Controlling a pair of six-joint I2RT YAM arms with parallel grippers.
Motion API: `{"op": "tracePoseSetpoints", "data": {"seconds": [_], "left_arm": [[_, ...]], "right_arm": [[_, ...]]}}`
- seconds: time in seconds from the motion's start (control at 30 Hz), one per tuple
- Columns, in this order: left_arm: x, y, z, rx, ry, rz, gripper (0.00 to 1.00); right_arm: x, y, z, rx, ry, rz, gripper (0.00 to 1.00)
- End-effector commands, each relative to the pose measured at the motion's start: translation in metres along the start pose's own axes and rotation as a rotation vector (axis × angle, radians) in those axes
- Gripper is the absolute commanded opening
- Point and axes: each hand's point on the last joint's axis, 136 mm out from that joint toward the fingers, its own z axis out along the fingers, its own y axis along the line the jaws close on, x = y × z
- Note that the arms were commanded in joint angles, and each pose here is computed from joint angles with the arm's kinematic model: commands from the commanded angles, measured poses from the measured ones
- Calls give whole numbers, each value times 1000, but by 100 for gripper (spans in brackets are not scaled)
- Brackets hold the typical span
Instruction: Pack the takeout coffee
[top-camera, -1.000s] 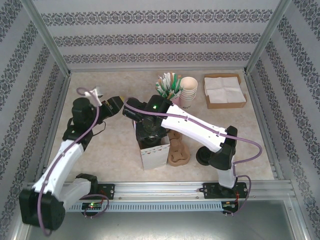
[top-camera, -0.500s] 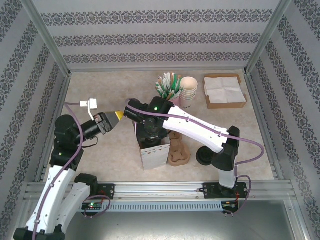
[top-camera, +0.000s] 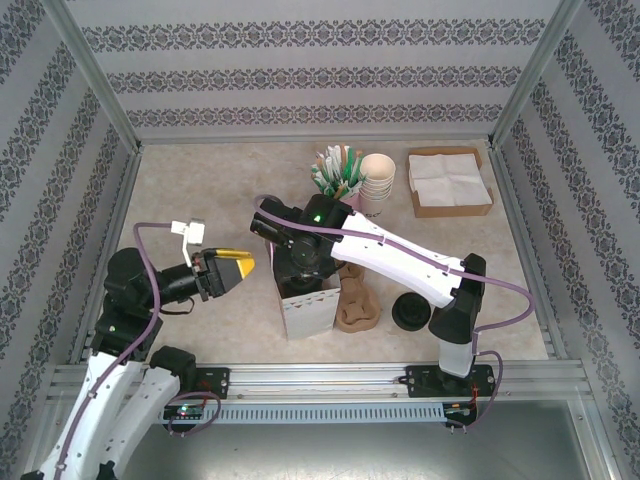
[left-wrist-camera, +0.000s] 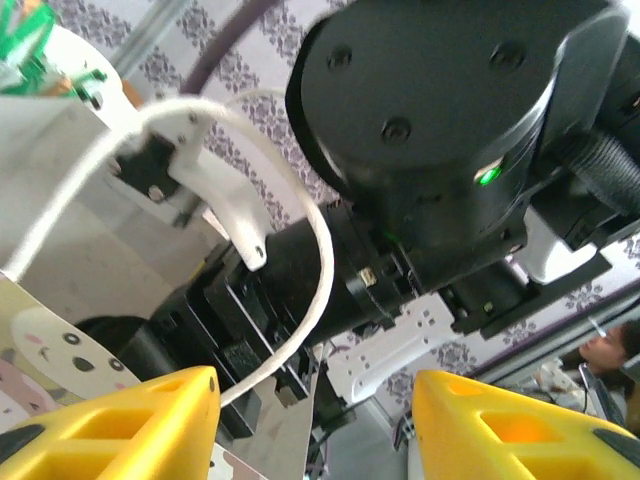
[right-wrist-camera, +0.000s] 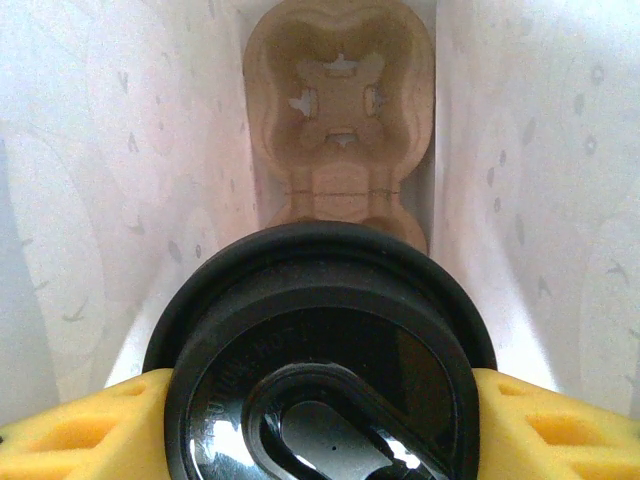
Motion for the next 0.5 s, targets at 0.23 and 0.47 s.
{"op": "tracePoseSetpoints", "data": {"seconds": [0.23,0.47], "left_arm": [[-10,-7,9,-79,5,119,53],[-15,-10,11,-65,-15,123,49]], "right_arm": [[6,4,0,-17,12,7,59],[7,6,2,-18,16,5,59]]}}
